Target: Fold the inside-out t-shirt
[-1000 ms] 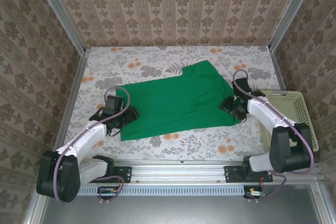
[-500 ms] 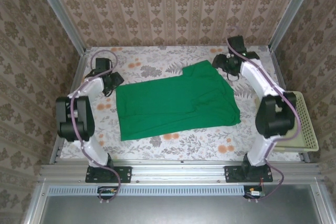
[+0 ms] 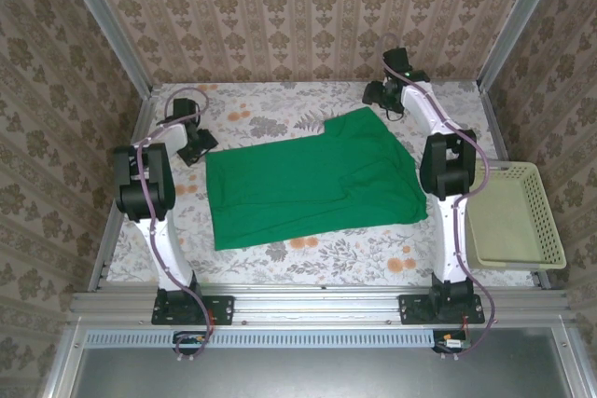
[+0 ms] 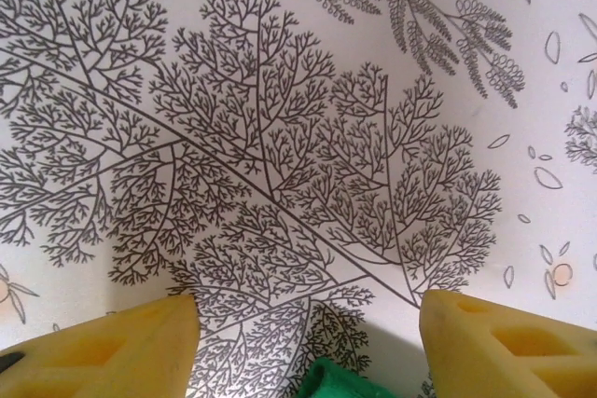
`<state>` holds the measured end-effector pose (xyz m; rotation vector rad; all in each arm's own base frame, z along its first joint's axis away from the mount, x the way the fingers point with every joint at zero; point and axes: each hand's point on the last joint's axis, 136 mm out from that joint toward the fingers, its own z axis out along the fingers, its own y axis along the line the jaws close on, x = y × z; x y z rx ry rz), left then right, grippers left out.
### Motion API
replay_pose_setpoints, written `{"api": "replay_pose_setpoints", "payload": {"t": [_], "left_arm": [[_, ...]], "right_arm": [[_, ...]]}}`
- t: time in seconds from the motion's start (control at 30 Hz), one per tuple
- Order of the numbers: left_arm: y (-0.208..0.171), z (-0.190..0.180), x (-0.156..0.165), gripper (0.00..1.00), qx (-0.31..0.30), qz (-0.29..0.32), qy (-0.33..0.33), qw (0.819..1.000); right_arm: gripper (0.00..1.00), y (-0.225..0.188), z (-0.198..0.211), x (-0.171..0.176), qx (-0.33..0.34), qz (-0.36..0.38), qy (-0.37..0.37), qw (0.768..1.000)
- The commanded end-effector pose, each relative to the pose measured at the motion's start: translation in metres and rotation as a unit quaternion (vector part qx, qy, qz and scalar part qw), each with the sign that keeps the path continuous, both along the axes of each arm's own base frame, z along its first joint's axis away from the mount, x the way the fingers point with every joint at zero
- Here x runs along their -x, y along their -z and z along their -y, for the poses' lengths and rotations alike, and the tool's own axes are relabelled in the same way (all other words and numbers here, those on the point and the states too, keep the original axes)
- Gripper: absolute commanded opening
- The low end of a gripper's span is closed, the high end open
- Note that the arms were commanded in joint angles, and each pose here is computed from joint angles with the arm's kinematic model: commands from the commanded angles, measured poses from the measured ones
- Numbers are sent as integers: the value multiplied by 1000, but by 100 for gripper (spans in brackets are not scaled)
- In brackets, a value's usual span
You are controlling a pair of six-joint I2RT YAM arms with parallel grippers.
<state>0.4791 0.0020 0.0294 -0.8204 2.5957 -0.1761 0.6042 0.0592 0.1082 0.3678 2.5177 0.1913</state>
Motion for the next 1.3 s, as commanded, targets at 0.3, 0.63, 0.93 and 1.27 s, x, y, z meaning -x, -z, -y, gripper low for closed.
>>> {"api": "replay_pose_setpoints", "payload": {"t": [0.3,0.63,0.93,1.27], "left_arm": [[22,30,-5,51,47,-31,35,998],[28,47,7,37,45,-48,52,996],[20,51,10,11,54,-40,58,996],[-3,49,11,0,60,-8,55,997]], "right_arm": [[71,64,-9,-27,-14,-46,-17,999],[62,95,-35,-19,-35,-75,-42,996],[9,70,-29,-19,-40,-62,-43,996],[0,23,-3,-13,-27,-8,-22,999]]}}
